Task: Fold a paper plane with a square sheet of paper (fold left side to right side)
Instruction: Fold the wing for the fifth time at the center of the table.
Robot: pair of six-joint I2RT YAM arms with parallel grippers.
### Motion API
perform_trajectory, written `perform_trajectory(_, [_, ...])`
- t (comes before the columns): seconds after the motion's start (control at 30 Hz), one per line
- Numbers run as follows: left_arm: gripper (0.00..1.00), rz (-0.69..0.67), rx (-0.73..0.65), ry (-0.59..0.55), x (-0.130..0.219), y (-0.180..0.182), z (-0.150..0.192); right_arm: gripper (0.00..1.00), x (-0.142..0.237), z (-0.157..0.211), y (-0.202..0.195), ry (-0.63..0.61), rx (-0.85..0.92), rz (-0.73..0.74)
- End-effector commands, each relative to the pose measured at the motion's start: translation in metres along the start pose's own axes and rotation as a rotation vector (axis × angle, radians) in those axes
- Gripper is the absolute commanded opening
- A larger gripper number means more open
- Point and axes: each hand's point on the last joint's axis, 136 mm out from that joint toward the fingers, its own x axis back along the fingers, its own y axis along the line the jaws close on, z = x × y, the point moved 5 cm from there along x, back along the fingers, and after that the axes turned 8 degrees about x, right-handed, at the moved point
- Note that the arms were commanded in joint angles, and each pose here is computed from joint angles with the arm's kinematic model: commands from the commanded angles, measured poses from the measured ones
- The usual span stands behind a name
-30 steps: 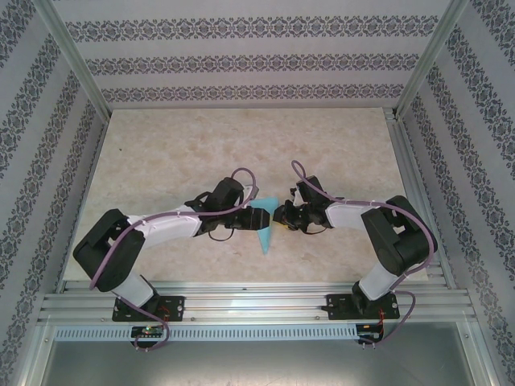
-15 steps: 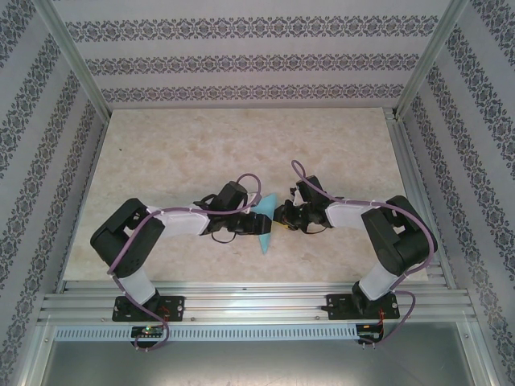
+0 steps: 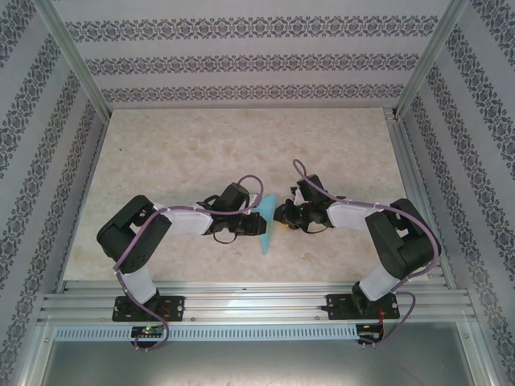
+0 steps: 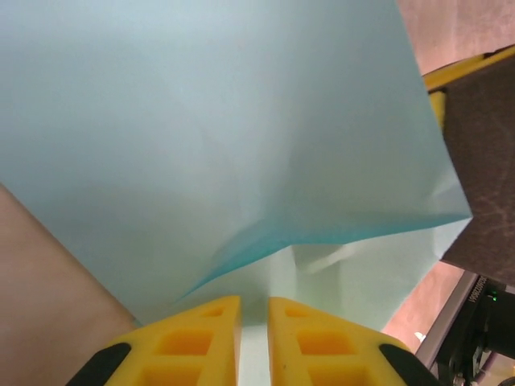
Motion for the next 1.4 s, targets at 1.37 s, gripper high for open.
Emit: perform_trajectory(1.37, [0.1, -0.085, -0.005, -0.053, -0.002, 0.022, 0.002, 0.15, -0.032, -0.005, 0.026, 0.024, 0.032, -0.099])
